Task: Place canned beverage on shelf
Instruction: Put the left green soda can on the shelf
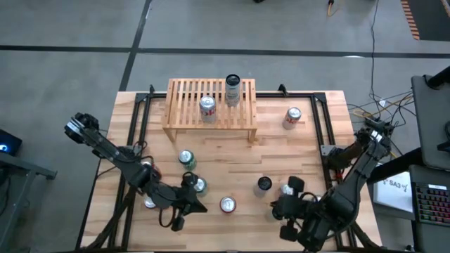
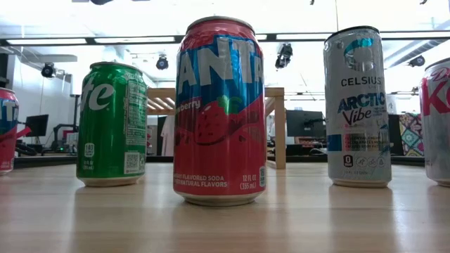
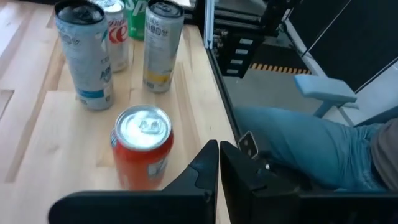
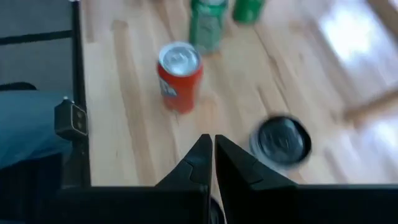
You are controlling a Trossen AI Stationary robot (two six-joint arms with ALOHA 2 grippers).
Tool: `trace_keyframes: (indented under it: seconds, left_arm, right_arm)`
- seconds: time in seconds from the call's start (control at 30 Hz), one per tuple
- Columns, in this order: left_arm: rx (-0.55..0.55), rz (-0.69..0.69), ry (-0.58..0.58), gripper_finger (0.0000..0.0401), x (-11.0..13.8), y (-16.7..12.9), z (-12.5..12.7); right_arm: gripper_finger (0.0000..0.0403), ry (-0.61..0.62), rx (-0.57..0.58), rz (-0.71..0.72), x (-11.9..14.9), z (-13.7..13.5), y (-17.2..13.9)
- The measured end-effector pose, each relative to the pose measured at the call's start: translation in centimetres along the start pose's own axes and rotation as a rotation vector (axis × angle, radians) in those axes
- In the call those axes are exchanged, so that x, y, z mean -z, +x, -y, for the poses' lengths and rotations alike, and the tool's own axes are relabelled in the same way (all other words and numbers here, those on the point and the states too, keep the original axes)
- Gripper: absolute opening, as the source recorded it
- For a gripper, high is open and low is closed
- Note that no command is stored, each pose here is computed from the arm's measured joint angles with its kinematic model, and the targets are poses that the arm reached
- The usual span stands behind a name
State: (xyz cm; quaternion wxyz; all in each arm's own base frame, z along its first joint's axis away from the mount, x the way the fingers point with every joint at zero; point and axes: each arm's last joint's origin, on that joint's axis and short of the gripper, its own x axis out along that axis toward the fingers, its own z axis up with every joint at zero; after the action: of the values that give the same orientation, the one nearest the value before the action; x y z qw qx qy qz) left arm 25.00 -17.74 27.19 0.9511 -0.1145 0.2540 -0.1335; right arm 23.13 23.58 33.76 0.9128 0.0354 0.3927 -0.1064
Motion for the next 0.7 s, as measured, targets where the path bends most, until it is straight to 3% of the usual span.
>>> trace_keyframes:
  seconds: [0.27, 0.5, 0.7]
  left_arm:
    - [0.001, 0.004, 0.022, 0.0, 0.9, 2.3, 0.2]
    - [-0.007, -0.011, 0.005, 0.0, 1.1, 2.4, 0.1]
    - [-0.093, -0.172, 0.019, 0.0, 1.1, 1.1, -0.3]
  right_arm:
    - [0.0009, -0.219, 0.024, 0.092, 0.1, -2.1, 1.9]
    - [0.0009, -0.367, 0.005, 0.202, -0.3, -3.5, 2.7]
    - [0.0009, -0.479, -0.029, 0.284, -1.0, -4.2, 2.6]
